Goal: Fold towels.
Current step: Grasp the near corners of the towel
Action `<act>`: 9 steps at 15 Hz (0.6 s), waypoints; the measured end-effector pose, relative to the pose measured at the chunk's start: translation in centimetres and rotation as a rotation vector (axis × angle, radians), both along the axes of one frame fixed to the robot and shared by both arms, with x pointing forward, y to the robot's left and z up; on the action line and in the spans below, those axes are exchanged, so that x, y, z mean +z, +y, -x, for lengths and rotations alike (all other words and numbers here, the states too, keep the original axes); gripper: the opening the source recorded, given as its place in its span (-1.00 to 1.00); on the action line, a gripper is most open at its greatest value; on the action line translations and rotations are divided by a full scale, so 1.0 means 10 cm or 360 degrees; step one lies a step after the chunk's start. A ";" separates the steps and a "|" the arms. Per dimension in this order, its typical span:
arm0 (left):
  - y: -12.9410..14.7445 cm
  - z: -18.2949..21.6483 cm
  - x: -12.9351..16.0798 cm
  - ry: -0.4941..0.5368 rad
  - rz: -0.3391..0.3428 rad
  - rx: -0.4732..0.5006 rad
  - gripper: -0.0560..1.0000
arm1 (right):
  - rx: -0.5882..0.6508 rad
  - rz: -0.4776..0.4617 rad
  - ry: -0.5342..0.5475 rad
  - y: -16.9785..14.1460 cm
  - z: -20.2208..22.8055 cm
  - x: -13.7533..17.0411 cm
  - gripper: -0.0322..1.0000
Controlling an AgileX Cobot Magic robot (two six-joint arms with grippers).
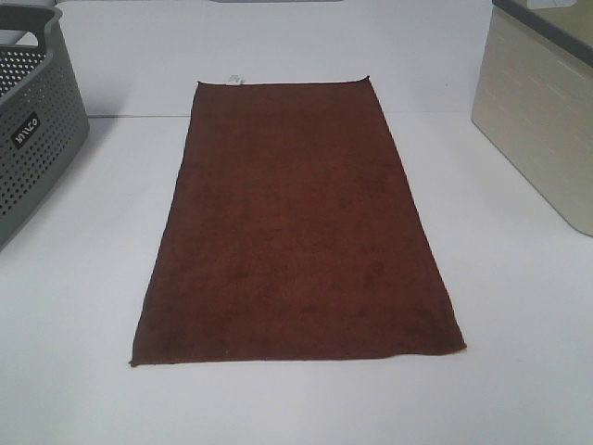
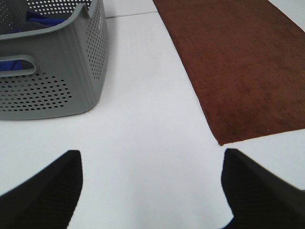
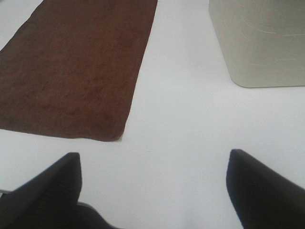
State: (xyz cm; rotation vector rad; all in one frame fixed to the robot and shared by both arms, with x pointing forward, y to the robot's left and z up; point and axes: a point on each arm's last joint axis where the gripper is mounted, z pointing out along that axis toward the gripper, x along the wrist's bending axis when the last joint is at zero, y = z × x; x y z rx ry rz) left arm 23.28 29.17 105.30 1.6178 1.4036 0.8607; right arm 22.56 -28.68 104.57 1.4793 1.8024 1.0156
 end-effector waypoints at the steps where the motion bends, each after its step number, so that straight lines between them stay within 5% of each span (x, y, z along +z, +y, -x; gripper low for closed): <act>1: 0.00 0.00 0.00 0.0000 0.0000 0.0000 0.55 | 0.0000 0.0000 0.0000 0.00 0.00 0.00 0.58; 9: 0.00 0.00 0.00 0.0000 0.0000 0.0000 0.55 | 0.0000 0.0000 0.0000 0.00 0.00 0.00 0.58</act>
